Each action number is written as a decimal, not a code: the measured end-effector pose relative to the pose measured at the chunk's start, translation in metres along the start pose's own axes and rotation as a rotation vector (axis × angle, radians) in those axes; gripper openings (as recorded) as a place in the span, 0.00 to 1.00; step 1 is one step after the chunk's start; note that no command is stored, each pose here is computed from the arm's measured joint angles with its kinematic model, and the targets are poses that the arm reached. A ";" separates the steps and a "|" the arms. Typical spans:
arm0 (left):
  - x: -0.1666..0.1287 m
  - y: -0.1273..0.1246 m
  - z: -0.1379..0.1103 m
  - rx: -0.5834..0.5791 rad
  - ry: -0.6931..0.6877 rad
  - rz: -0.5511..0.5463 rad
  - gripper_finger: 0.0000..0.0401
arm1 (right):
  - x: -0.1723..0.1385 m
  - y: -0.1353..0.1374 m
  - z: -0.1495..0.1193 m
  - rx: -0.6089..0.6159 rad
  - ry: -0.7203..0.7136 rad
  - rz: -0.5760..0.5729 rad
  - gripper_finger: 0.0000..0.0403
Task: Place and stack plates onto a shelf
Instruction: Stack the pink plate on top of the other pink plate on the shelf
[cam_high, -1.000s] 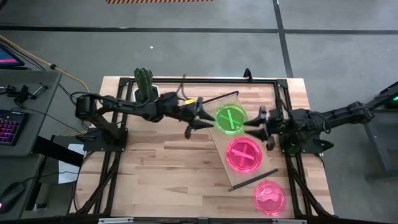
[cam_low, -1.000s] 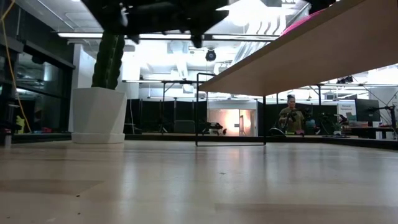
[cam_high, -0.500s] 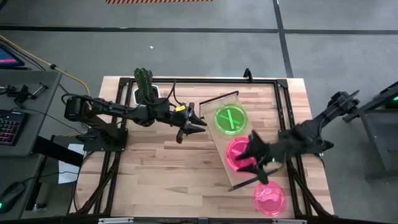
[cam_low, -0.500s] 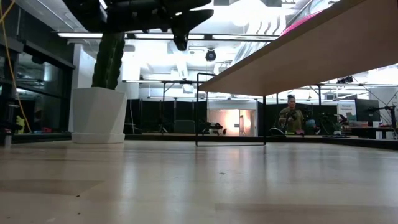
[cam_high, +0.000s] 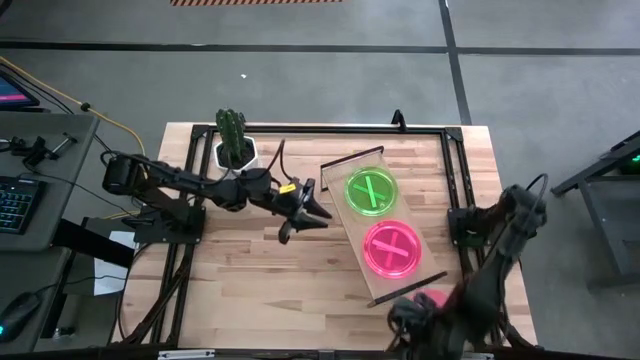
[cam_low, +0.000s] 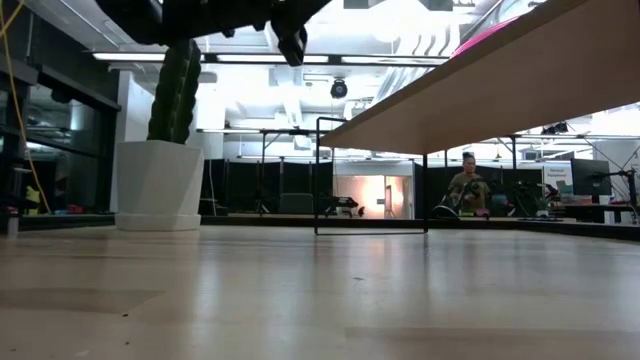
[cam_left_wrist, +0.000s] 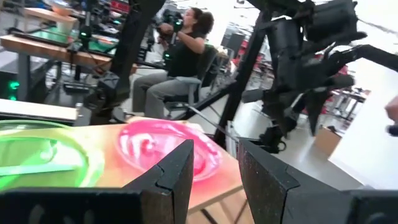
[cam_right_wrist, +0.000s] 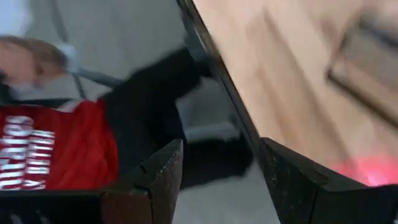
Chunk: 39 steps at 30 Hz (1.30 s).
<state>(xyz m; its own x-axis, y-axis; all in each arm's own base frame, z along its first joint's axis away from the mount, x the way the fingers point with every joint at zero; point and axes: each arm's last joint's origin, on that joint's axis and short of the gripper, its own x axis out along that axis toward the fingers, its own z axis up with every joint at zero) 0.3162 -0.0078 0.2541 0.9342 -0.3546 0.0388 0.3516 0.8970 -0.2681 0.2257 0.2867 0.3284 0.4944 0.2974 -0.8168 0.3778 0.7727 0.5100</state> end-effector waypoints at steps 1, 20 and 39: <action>0.001 -0.002 -0.001 0.000 0.002 -0.008 0.29 | 0.004 0.003 -0.006 0.025 0.030 -0.035 0.49; 0.006 -0.014 -0.002 0.002 -0.011 0.003 0.29 | 0.111 -0.035 -0.063 0.384 0.296 -0.623 0.49; 0.006 -0.014 -0.001 0.008 -0.027 0.001 0.29 | 0.162 -0.085 -0.056 0.488 0.374 -0.651 0.49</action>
<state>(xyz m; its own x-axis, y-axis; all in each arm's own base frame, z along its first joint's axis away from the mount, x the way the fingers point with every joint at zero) 0.3164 -0.0226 0.2575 0.9357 -0.3468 0.0648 0.3514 0.8993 -0.2604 0.2297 0.3006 0.1379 -0.1899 0.1129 -0.9753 0.8275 0.5530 -0.0972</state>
